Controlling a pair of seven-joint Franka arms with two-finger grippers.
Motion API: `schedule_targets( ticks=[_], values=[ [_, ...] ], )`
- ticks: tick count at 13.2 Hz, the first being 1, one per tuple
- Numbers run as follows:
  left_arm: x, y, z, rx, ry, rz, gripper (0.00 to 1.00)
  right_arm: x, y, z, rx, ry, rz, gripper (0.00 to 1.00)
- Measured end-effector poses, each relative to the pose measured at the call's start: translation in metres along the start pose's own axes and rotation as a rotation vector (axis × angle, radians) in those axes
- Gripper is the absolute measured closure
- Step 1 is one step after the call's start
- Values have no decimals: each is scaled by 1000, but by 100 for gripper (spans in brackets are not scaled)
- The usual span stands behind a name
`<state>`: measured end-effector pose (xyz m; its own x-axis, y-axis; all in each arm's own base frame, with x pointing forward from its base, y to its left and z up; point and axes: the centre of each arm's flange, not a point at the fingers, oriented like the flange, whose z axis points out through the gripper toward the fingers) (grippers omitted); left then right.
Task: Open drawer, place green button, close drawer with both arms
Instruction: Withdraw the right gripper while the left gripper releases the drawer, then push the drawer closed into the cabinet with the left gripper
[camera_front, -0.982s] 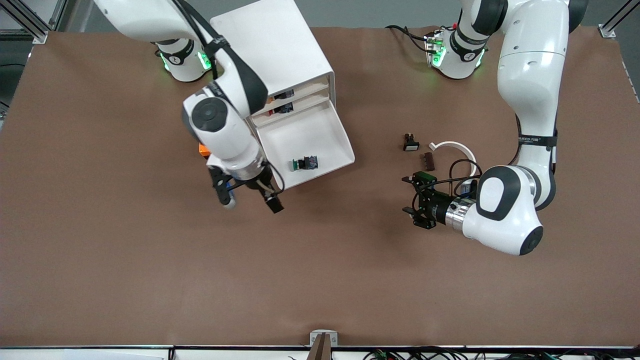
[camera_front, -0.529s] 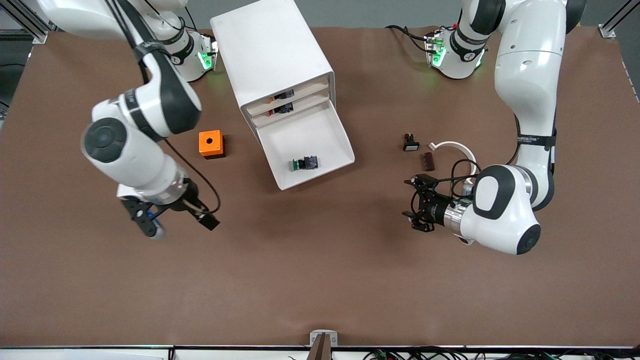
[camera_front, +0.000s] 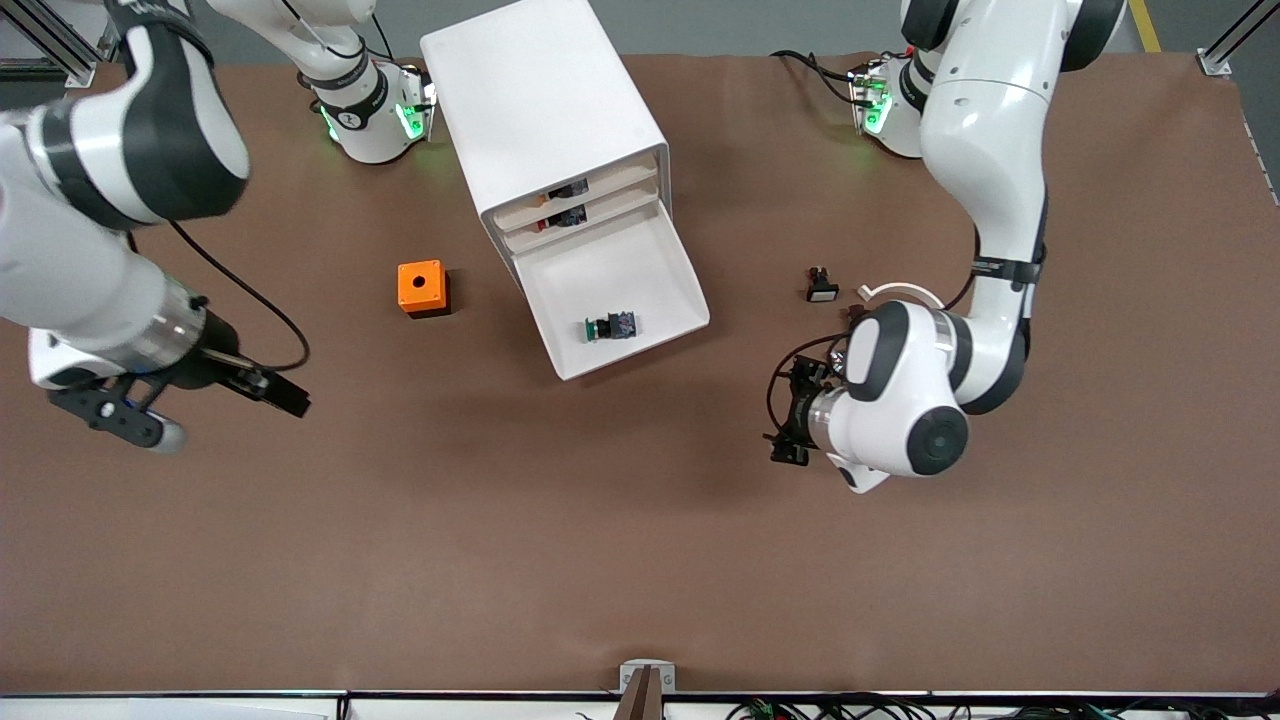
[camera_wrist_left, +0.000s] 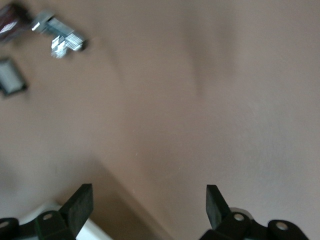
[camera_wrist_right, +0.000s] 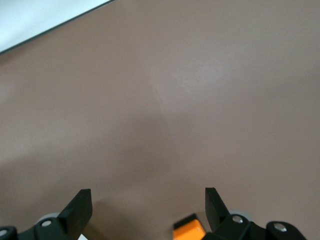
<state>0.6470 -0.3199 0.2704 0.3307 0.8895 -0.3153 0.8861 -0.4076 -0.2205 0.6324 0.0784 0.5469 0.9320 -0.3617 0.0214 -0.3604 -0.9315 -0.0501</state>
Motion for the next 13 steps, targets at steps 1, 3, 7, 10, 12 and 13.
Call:
schedule_targets(
  ticks=[1,3,7,10,12,13],
  values=[
    [-12,1,12,5,26,106,0,2,22,-14,11,-10,-30,0],
    [-33,5,33,4,47,285,0,2,59,-40,15,-18,-75,0],
    [-88,3,68,19,85,547,0,-28,64,-79,6,-13,-187,0],
    [-150,-6,107,32,144,712,0,-44,67,-86,3,-13,-228,0],
    [-182,-15,123,39,153,783,0,-49,70,-85,0,-20,-232,0],
    [-194,-19,126,41,149,804,0,-50,72,-84,-2,-24,-231,0]
  ],
)
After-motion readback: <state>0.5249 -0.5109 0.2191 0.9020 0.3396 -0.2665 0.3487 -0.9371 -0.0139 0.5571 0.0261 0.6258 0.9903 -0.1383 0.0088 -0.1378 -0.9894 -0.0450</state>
